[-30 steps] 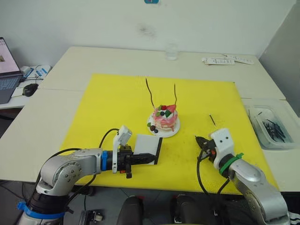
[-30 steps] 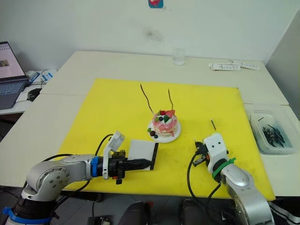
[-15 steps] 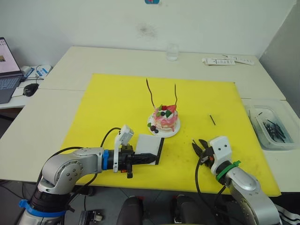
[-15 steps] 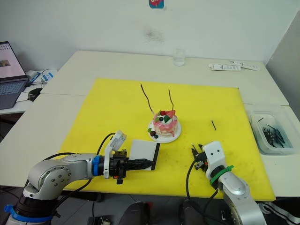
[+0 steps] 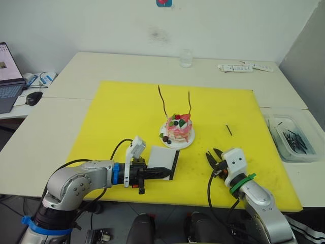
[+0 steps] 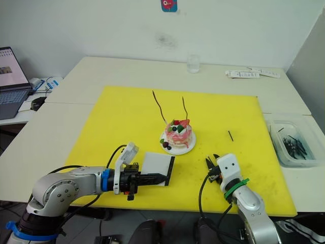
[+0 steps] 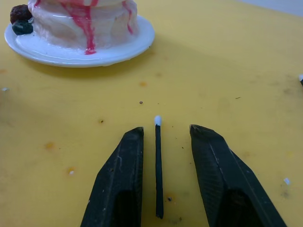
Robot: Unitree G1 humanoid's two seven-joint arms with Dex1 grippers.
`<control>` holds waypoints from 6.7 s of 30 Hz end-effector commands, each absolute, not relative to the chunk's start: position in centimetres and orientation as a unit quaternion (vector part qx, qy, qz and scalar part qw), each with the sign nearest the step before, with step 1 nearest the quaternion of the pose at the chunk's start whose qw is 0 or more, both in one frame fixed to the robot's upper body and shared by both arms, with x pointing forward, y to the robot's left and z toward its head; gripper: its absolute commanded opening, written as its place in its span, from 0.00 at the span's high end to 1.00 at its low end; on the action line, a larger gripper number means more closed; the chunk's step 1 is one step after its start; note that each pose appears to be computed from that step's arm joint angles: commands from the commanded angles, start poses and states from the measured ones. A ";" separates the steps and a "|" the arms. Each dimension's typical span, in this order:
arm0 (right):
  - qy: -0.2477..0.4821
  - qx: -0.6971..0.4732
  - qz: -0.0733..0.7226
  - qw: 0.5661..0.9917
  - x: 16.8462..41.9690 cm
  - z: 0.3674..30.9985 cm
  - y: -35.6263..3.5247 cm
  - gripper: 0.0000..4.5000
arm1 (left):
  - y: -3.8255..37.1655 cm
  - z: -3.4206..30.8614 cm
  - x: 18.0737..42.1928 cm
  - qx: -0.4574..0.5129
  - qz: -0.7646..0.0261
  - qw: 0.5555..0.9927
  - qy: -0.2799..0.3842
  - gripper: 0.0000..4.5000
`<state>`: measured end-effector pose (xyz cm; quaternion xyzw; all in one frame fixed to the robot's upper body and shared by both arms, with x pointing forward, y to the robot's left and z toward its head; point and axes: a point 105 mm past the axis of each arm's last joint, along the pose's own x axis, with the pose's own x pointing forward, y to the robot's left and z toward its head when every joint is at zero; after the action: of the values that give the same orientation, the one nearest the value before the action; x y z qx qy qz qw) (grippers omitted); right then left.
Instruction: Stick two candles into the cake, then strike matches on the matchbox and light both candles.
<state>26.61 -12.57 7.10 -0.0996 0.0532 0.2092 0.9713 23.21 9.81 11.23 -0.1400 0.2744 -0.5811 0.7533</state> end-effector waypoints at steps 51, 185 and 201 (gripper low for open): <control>0.027 -0.363 0.512 0.778 23.5 16.1 -6.7 0.99 | 6.6 15.3 26.8 -0.208 -0.562 0.764 0.241 1.00; -0.218 -0.449 0.387 0.775 31.8 27.7 -1.0 0.99 | 14.3 11.3 23.7 -0.180 -0.501 0.794 0.293 1.00; -0.233 -0.456 0.385 0.768 31.7 28.0 -0.7 0.99 | 13.9 11.3 23.7 -0.180 -0.507 0.792 0.289 1.00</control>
<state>32.25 -0.64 26.33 -0.4510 -0.2019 0.3997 0.7721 23.89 14.42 10.65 -0.1912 0.3024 -0.4921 0.7936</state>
